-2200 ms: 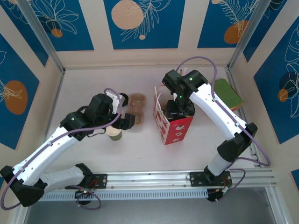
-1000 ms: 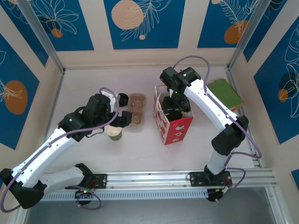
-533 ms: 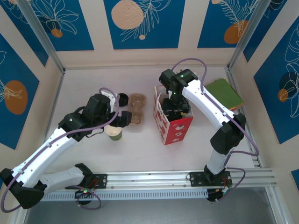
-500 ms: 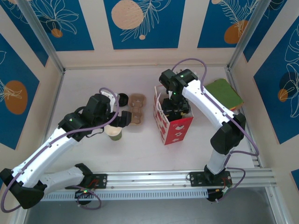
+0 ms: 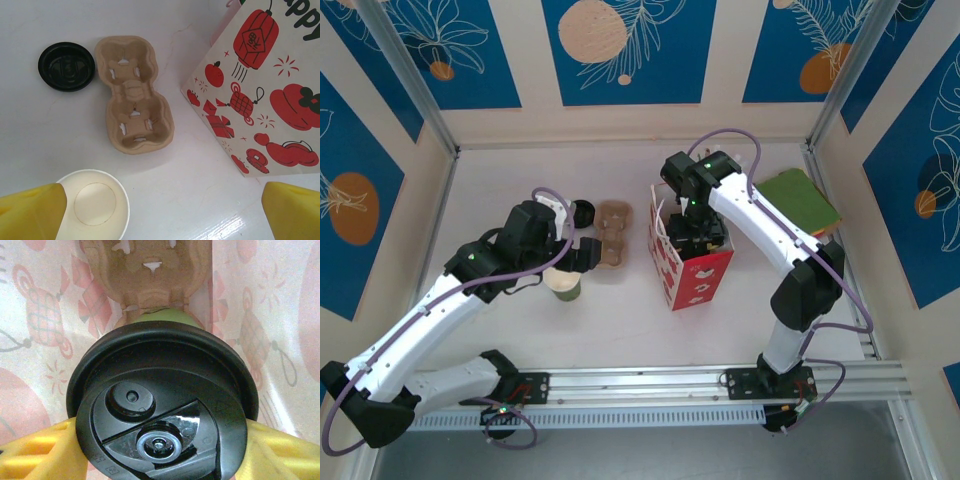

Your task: Pack the takeout coffee

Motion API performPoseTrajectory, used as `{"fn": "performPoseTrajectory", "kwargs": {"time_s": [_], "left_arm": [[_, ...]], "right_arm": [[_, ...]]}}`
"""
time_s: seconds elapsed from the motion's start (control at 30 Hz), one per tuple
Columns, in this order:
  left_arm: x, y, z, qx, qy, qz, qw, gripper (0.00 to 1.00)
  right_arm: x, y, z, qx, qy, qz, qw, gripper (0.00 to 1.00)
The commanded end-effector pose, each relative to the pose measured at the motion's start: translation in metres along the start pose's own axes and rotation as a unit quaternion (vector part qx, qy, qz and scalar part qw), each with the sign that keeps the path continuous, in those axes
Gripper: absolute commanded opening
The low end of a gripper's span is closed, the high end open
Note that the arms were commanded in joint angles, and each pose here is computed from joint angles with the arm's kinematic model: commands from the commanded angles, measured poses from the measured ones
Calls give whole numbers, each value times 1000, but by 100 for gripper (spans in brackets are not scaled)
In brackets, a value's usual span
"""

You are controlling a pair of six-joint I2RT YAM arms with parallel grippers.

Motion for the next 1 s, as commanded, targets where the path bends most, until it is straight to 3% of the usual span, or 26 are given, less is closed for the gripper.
{"fn": "performPoseTrajectory", "kwargs": {"time_s": [0.0, 0.97], "left_arm": [[1, 2, -1, 3, -15, -6, 1000, 100], [0, 1, 4, 2, -1, -20, 1000, 100]], "right_arm": [[-2, -2, 0, 1, 10, 12, 1000, 65], [14, -15, 2, 2, 30, 17, 999, 65]]}}
Point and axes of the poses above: each hand's point on the last joint's axis, 136 mm out from that joint toward the fingers, its own x axis back along the fingers, its own z axis along the line the jaws close on, y = z × x, the point moved 7 cm from there along x, back along the fingers, and after that the axes turned 2 degrees about -x, right-handed, at the moved point
